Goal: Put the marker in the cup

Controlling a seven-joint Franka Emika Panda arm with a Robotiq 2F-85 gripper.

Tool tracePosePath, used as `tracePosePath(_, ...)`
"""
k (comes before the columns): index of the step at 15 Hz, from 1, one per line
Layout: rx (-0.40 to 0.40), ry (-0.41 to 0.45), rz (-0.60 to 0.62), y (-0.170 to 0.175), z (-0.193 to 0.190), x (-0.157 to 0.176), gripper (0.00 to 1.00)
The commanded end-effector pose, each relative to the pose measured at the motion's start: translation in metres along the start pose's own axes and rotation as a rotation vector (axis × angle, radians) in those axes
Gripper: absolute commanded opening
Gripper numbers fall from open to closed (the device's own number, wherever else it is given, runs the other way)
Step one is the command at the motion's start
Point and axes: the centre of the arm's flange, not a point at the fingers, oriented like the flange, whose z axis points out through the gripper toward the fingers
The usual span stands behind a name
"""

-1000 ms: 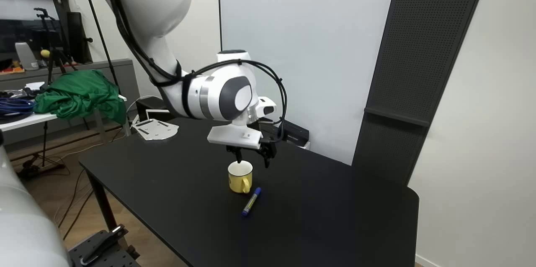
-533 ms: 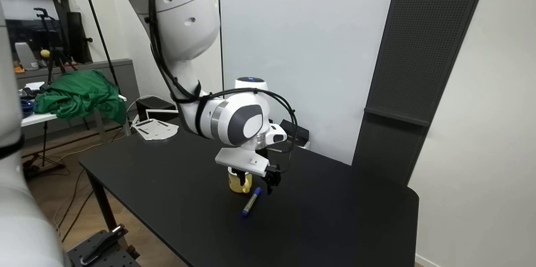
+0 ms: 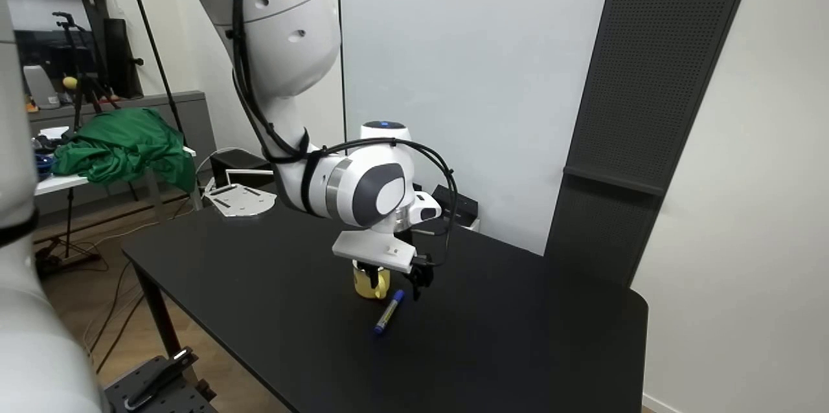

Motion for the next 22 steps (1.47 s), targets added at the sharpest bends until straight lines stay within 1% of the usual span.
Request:
tracePosePath(1, -0.026, 0.024, -0.006, 0.000, 0.023, 0.012, 1.00)
tracePosePath(3, -0.031, 0.032, -0.014, 0.001, 0.037, 0.015, 1.00)
tracePosePath(8, -0.034, 0.017, -0.045, -0.004, 0.069, 0.023, 1.00)
tracePosePath(15, -0.039, 0.005, -0.098, -0.026, 0.088, 0.042, 1.00)
tracePosePath(16, -0.039, 0.003, -0.104, -0.028, 0.091, 0.043, 0.75)
tracePosePath(17, -0.039, 0.003, -0.106, -0.029, 0.092, 0.045, 0.75)
tracePosePath(18, -0.038, 0.002, -0.107, -0.030, 0.094, 0.046, 0.69)
tracePosePath(19, -0.036, 0.001, -0.108, -0.030, 0.095, 0.046, 0.60)
tracePosePath(22, -0.036, -0.002, -0.110, -0.030, 0.099, 0.047, 0.39)
